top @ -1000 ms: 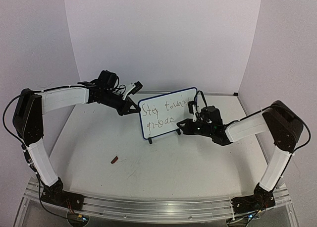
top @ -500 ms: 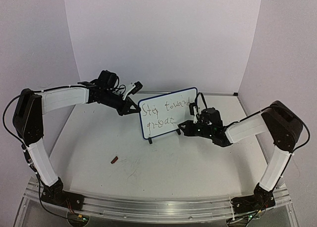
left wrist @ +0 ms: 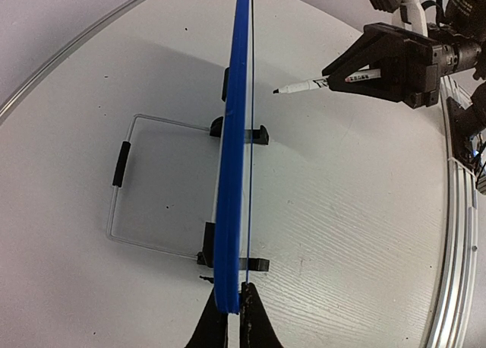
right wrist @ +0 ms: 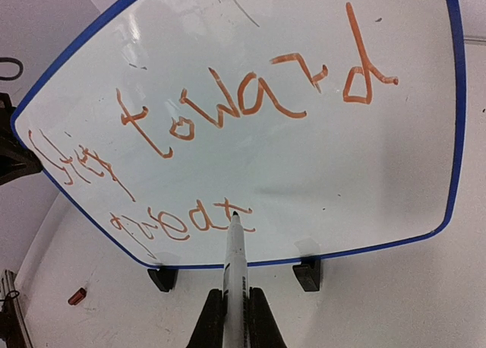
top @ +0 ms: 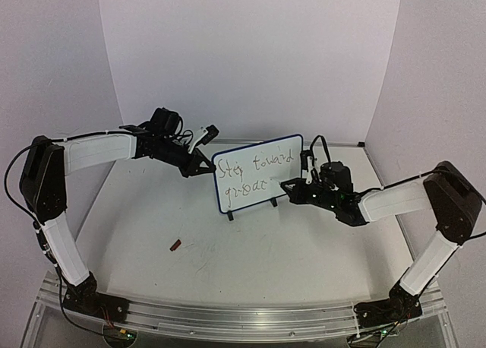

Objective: Write a sentence on the whiteboard

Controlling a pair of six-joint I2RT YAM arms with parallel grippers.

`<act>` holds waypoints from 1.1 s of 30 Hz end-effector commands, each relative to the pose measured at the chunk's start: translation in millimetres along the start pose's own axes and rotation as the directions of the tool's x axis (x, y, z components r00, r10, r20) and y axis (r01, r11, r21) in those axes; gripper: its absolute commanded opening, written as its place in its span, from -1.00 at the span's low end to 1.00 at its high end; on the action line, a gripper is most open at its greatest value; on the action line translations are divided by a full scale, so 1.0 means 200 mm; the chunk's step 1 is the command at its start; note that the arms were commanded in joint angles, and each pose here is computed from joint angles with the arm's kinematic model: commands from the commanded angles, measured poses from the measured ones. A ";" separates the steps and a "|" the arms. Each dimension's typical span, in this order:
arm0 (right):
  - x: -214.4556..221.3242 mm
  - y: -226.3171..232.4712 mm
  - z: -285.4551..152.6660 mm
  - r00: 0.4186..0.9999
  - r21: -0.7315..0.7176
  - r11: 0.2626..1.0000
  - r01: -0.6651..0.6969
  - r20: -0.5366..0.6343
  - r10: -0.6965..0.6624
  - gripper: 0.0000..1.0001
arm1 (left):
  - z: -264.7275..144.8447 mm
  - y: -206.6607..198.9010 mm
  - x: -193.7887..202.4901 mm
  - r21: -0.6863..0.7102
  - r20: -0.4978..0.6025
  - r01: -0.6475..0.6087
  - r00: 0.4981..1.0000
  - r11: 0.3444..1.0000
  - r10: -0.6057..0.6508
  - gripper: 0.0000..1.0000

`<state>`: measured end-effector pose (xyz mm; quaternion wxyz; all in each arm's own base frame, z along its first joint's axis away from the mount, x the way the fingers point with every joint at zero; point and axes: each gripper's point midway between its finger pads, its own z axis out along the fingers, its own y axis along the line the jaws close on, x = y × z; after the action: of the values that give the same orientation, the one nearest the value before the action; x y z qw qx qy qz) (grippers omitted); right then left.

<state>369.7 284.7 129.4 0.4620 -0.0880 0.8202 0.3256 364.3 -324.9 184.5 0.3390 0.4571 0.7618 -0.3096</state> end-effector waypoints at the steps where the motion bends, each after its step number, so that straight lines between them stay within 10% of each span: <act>1: -0.09 0.01 0.00 0.998 0.004 1.000 0.016 0.056 -0.016 -1.00 | 0.06 0.04 0.20 -0.034 -0.141 0.021 0.990 0.999 -0.026 -1.00; 33: 0.03 -0.11 0.15 1.000 0.069 0.998 -0.001 -0.009 0.002 -1.00 | 0.06 0.04 0.20 -0.033 -0.142 0.020 0.990 0.999 -0.025 -1.00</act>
<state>387.7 288.7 104.4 0.4519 -0.0808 0.8352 0.3029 364.4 -324.7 184.3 0.3387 0.4565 0.7624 -0.3093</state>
